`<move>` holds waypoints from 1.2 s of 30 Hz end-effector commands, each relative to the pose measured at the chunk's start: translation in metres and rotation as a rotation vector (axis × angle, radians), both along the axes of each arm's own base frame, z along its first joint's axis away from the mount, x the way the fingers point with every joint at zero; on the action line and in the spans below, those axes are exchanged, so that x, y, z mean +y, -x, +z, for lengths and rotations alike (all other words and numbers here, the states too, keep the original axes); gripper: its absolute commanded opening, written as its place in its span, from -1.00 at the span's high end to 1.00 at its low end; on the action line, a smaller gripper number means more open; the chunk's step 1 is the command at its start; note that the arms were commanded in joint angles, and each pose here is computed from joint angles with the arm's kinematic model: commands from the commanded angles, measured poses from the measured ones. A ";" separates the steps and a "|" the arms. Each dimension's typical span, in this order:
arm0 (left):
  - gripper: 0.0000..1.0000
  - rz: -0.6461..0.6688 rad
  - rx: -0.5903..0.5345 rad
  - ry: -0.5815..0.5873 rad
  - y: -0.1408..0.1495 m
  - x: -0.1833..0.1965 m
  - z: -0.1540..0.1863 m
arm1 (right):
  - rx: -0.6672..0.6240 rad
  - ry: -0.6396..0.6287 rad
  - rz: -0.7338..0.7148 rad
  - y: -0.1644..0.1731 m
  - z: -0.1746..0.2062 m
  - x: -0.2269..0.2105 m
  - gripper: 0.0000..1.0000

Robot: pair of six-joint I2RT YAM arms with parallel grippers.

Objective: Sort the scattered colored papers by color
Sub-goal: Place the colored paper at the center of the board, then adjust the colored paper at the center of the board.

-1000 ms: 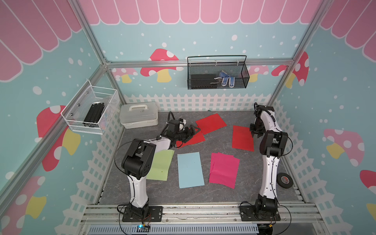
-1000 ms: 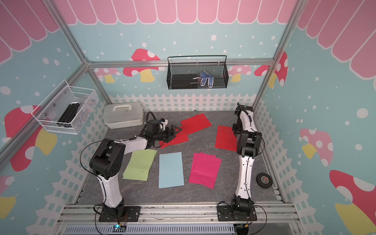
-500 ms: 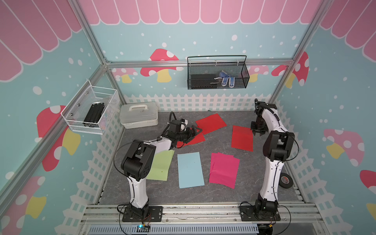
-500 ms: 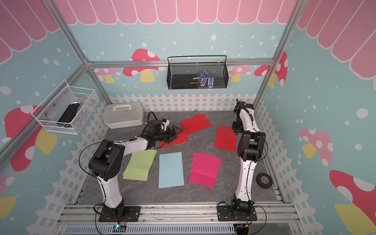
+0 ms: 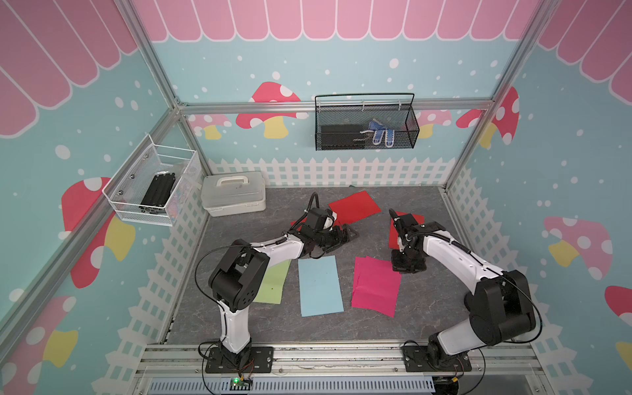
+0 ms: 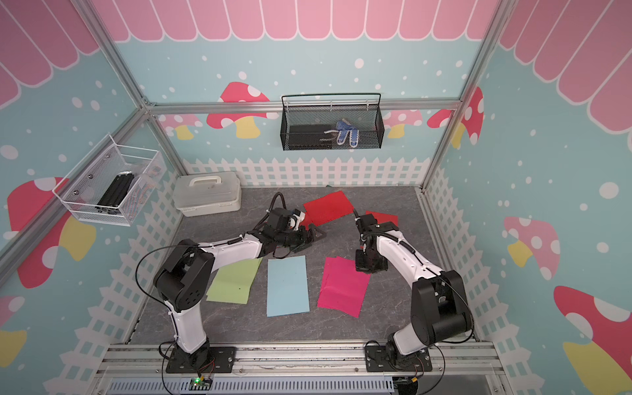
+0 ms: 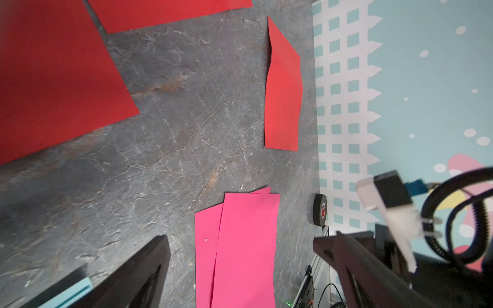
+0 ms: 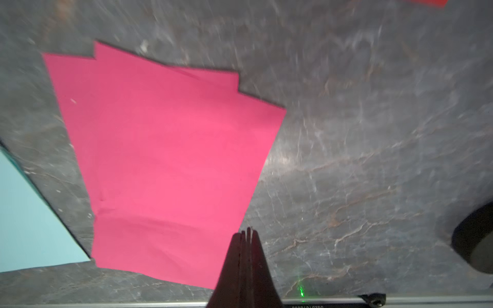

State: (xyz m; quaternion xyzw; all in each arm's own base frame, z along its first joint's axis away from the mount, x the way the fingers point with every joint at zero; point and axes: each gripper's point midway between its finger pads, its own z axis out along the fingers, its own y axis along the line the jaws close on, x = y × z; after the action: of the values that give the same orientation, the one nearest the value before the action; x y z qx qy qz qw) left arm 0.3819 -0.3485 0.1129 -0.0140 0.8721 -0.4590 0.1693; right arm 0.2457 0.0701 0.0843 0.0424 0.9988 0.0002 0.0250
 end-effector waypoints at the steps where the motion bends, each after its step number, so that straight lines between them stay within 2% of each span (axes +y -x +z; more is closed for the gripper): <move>1: -0.96 -0.003 0.004 -0.032 -0.002 -0.007 -0.008 | -0.078 0.039 -0.074 -0.002 0.007 -0.013 1.00; 7: -0.96 -0.033 0.018 -0.037 0.008 -0.026 -0.015 | -0.042 0.037 -0.077 0.001 -0.015 -0.012 1.00; 16: -0.96 -0.041 0.044 -0.033 0.016 -0.034 -0.026 | 0.001 0.026 -0.113 0.011 -0.051 -0.011 1.00; 22: -0.96 -0.042 0.060 -0.018 0.016 -0.041 -0.032 | 0.040 -0.026 -0.130 0.025 -0.067 -0.005 1.00; 28: -0.96 -0.057 0.065 -0.007 0.018 -0.051 -0.034 | 0.051 -0.034 -0.137 0.032 -0.075 -0.005 1.00; 36: -0.96 -0.060 0.091 0.000 0.024 -0.060 -0.045 | 0.059 -0.046 -0.128 0.023 -0.082 0.000 1.00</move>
State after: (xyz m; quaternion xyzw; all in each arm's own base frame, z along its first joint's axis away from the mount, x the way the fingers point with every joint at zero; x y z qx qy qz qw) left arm 0.3555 -0.3991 0.0698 -0.0057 0.8824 -0.4557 0.1167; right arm 0.2179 0.0653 0.0145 0.0977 0.9952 0.0083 0.0011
